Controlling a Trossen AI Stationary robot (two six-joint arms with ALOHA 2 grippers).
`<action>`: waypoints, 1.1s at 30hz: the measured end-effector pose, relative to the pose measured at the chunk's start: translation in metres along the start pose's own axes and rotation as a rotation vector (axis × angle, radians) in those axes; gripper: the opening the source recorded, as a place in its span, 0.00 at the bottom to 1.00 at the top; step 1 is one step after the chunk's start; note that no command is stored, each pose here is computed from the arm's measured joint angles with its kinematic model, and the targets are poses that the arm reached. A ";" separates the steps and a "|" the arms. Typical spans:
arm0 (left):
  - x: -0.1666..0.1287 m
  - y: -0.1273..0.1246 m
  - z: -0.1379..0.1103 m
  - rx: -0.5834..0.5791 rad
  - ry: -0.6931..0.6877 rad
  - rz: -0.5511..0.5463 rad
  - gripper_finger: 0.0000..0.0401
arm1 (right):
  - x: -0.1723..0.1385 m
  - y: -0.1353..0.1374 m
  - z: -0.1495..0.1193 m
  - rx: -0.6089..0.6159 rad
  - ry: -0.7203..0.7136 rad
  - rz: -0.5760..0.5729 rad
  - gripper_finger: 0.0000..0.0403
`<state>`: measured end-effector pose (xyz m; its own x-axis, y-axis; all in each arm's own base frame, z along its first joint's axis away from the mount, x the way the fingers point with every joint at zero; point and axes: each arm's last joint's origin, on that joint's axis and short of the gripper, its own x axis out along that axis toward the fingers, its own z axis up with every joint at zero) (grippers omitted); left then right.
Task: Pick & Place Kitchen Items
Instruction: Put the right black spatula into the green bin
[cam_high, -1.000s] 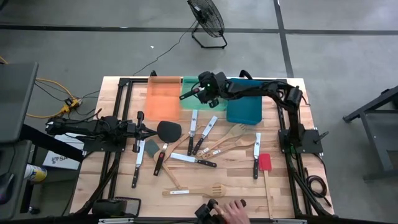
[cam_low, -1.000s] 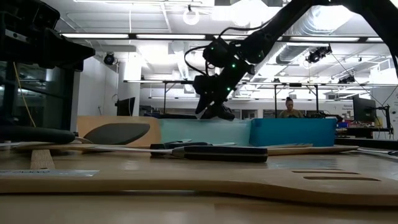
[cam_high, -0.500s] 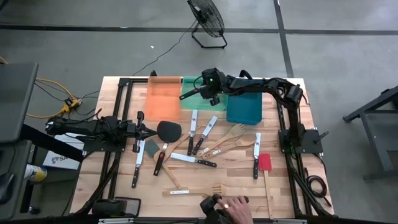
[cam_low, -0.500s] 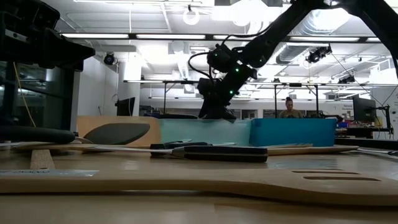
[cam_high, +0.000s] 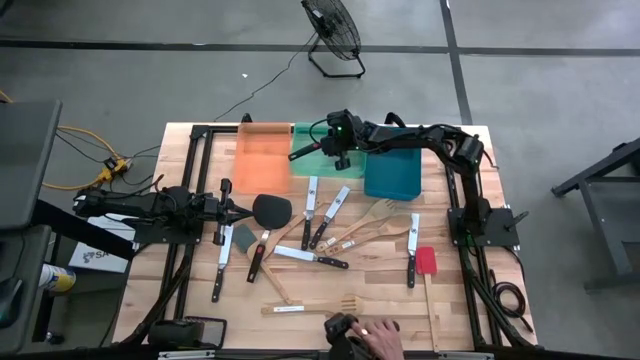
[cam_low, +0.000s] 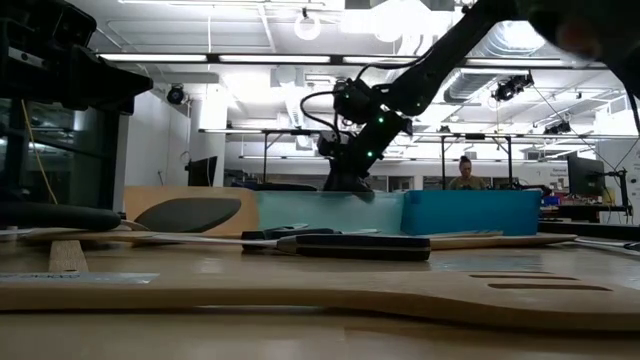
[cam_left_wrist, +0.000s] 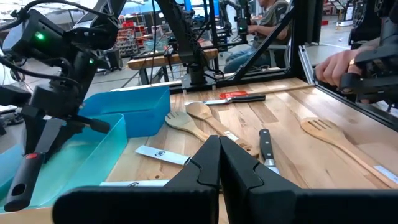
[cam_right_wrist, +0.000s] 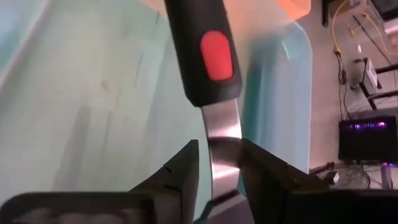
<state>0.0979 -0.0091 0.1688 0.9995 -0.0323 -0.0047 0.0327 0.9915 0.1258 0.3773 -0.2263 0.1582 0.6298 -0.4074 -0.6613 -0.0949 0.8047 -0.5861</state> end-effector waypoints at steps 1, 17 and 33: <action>0.000 0.000 0.000 0.000 0.000 0.000 0.00 | 0.000 0.000 0.000 0.009 -0.002 -0.003 0.24; 0.000 0.000 0.000 0.000 0.000 0.000 0.00 | -0.027 -0.002 0.021 -0.102 0.075 -0.084 0.01; 0.000 0.000 0.000 0.000 0.000 0.000 0.00 | -0.027 0.007 0.020 -0.005 0.055 0.029 0.01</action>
<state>0.0978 -0.0091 0.1688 0.9995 -0.0324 -0.0045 0.0327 0.9915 0.1257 0.3748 -0.2014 0.1810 0.5838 -0.4068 -0.7026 -0.1164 0.8146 -0.5683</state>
